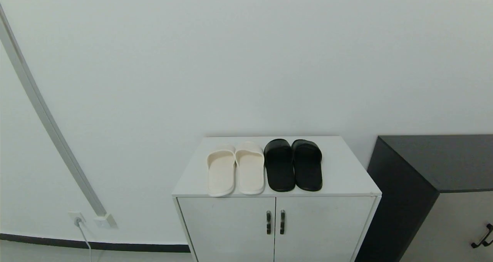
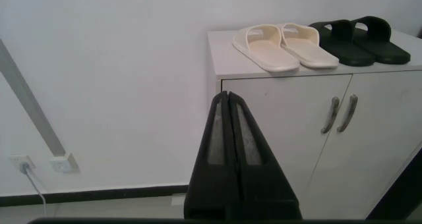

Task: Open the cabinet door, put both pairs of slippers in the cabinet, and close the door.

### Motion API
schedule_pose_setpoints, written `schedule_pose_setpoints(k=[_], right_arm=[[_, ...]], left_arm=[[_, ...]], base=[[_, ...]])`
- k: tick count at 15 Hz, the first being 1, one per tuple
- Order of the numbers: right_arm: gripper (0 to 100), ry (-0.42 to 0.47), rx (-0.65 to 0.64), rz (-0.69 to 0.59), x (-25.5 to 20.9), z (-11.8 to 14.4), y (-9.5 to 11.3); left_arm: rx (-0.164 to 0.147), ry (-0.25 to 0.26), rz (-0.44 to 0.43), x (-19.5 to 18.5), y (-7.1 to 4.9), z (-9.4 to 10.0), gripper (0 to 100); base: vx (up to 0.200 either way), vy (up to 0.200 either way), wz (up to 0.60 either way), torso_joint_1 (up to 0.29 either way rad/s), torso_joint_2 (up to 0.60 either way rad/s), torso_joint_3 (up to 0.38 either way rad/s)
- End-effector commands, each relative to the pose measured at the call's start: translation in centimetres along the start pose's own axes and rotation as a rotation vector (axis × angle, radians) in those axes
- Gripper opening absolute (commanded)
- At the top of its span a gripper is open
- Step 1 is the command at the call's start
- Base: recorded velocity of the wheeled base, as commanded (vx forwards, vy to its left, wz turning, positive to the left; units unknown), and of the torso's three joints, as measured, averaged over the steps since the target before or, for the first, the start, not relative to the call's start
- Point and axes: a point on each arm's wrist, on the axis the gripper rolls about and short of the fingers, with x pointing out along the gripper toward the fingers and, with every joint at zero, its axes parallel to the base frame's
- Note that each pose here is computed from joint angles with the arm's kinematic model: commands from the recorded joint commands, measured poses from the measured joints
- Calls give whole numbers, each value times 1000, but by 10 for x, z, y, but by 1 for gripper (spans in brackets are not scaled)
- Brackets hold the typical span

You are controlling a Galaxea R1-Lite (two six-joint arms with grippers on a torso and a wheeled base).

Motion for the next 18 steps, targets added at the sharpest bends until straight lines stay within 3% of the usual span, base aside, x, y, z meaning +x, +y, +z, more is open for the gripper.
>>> schedule_pose_setpoints(k=[1, 7, 9, 11, 13, 18], right_arm=[[100, 2, -2, -1, 0, 0, 0], [100, -6, 2, -7, 0, 1, 0], [100, -106, 167, -7, -9, 66, -1], [100, 22, 124, -4, -4, 66, -1], [100, 177, 79, 107, 13, 59, 1], [100, 368, 62, 274, 73, 77, 5]], left_arm=[[0, 0, 0, 0, 0, 0, 0], [-3, 0, 1, 0, 0, 0, 0], [-8, 0, 3, 0, 0, 0, 0], [-8, 0, 1, 0, 0, 0, 0], [-6, 0, 1, 0, 0, 0, 0], [5, 0, 0, 0, 0, 0, 0]], base=[[0, 0, 0, 0, 0, 0], [0, 0, 0, 0, 0, 0], [0, 0, 0, 0, 0, 0], [0, 0, 0, 0, 0, 0], [0, 0, 0, 0, 0, 0], [0, 0, 0, 0, 0, 0]])
